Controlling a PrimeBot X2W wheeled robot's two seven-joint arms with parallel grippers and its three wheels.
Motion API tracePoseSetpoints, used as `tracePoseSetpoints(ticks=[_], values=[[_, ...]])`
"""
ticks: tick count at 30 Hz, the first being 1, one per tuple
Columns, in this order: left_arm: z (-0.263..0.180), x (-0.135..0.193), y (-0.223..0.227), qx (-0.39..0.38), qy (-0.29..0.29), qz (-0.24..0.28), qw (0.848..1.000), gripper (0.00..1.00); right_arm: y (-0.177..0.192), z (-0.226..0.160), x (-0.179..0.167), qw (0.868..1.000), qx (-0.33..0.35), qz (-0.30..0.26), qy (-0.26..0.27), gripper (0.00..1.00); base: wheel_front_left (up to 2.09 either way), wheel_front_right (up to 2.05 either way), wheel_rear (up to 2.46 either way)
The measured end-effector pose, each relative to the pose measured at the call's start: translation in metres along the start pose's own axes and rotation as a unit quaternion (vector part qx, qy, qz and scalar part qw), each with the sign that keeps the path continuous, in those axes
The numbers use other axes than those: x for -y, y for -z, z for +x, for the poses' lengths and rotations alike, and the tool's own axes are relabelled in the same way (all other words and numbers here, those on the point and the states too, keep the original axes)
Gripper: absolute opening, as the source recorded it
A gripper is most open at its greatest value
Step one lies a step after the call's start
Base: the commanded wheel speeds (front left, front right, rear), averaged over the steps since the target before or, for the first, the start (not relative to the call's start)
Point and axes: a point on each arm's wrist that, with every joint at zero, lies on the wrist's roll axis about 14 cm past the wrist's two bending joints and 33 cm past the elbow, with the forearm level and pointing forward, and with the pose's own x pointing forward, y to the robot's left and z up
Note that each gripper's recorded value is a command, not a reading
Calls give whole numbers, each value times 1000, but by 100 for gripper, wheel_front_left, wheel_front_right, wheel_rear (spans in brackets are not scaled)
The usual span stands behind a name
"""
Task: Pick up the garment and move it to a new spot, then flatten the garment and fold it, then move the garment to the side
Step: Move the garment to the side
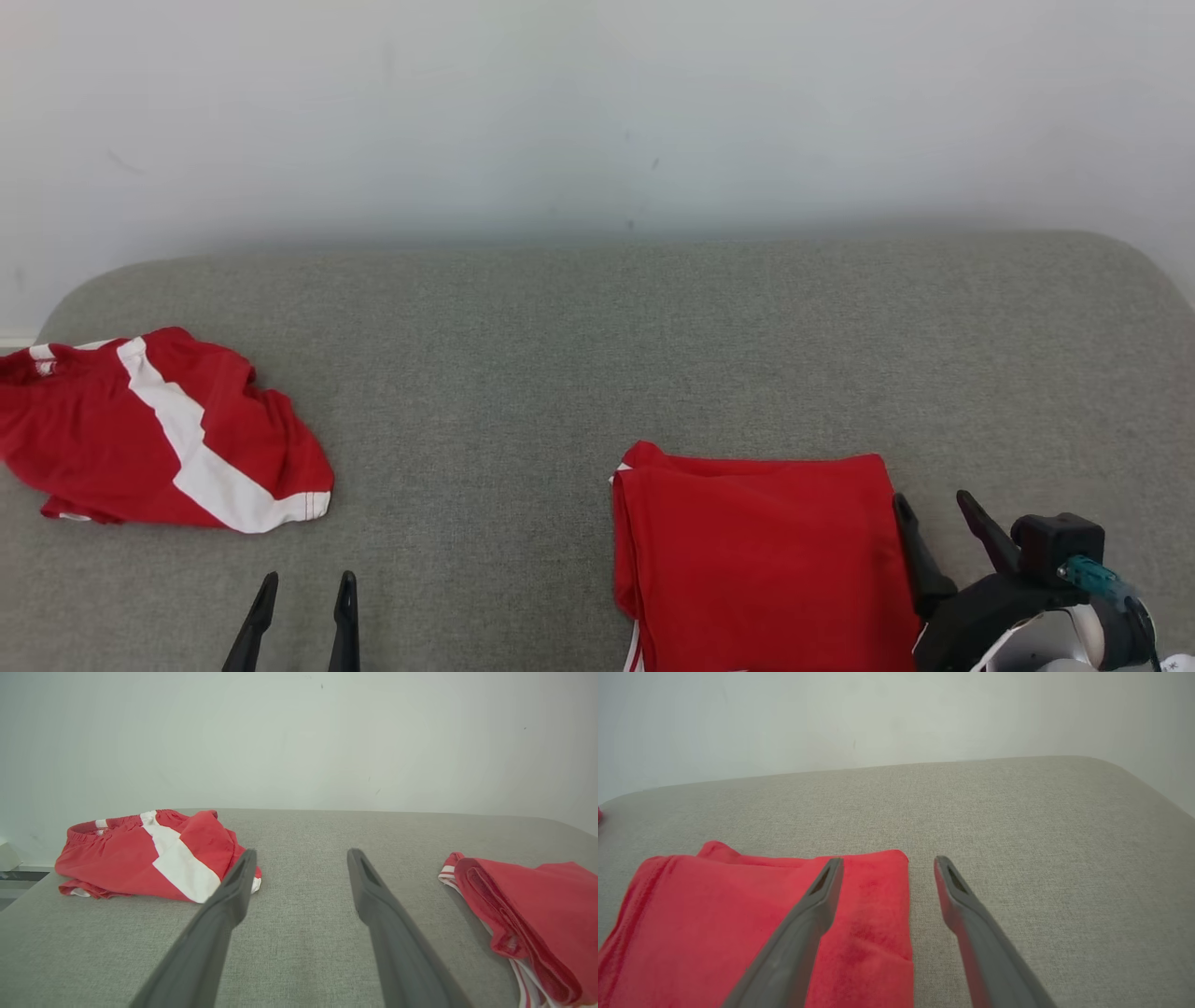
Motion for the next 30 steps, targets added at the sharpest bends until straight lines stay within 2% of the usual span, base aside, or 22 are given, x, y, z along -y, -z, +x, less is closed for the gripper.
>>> tracePoseSetpoints(ticks=[17,18,19,20,25,30], values=[[-1,-14,10,-16,-25,-2,1000,100,86,11,1,990,-143,8,3,100,0,0,0],[-1,-15,10,-17,-26,-2,1000,100,90,11,-2,988,-151,9,0,79,0,0,0],[-1,-15,11,-17,-26,-2,1000,100,92,11,-3,988,-155,10,-1,27,0,0,0],[-1,-15,11,-18,-28,-3,999,100,94,12,-4,987,-161,13,-2,0,0,0,0],[4,-15,10,-15,-28,-6,999,100,90,21,-4,987,-160,8,-7,0,0,0,0],[8,-13,15,-22,-28,-11,999,100,66,45,-1,991,-135,-10,-14,0,0,0,0]])
